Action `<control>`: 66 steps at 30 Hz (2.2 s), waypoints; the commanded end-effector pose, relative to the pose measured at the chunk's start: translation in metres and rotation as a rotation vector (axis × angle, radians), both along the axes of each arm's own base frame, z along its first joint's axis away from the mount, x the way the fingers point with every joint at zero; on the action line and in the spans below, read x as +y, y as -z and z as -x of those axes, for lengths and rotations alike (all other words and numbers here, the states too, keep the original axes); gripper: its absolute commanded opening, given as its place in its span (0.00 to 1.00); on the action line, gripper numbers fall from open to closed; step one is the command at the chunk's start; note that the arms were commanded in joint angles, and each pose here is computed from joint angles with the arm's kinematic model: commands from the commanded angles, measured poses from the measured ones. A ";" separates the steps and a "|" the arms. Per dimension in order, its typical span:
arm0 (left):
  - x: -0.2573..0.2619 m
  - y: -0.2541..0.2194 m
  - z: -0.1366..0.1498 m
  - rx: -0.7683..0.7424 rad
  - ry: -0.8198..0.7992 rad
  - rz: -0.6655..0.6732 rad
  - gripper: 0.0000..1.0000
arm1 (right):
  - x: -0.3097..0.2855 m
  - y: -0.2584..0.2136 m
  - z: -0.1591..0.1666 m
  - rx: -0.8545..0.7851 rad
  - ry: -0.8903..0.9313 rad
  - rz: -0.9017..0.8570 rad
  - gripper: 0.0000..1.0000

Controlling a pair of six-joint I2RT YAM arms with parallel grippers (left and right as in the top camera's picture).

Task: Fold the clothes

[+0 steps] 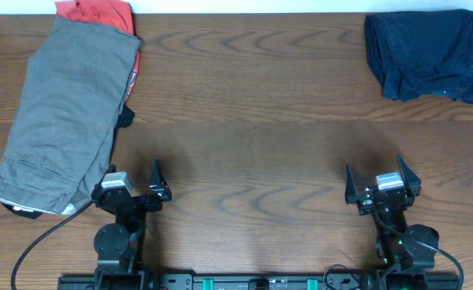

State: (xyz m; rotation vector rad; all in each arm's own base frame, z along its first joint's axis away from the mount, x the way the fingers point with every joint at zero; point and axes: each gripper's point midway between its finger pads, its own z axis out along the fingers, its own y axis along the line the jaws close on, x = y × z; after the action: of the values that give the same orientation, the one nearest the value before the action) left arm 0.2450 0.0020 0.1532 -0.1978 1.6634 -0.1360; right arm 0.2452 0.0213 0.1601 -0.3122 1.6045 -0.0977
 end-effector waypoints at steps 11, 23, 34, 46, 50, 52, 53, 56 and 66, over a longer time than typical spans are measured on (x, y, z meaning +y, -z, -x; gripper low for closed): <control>0.003 0.017 0.001 0.053 -0.016 -0.026 0.98 | 0.005 0.001 0.001 0.003 -0.016 -0.013 0.99; 0.003 0.017 0.001 0.053 -0.016 -0.026 0.98 | 0.005 0.001 0.001 0.003 -0.016 -0.014 0.99; 0.003 0.017 0.001 0.053 -0.016 -0.026 0.98 | 0.005 0.001 0.001 0.003 -0.016 -0.014 0.99; 0.003 0.017 0.001 0.053 -0.016 -0.026 0.98 | 0.005 0.001 0.001 0.003 -0.016 -0.014 0.99; 0.003 0.017 0.001 0.053 -0.016 -0.026 0.98 | 0.000 0.001 0.000 0.002 0.012 -0.002 0.99; 0.003 0.017 0.001 0.053 -0.016 -0.026 0.98 | -0.006 0.001 -0.001 0.001 0.044 0.014 0.99; 0.003 0.017 0.001 0.053 -0.016 -0.026 0.98 | -0.007 0.001 -0.001 0.001 0.051 0.015 0.99; 0.003 0.017 0.001 0.053 -0.016 -0.026 0.98 | -0.009 0.002 -0.001 0.005 0.060 0.015 0.99; 0.003 0.017 0.001 0.053 -0.016 -0.026 0.98 | -0.012 0.001 -0.001 -0.001 0.076 0.038 0.99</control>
State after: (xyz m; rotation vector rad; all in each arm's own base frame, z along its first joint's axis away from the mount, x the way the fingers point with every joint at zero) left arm 0.2450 0.0020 0.1532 -0.1978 1.6634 -0.1360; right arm 0.2464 0.0082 0.1590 -0.2684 1.6191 -0.1724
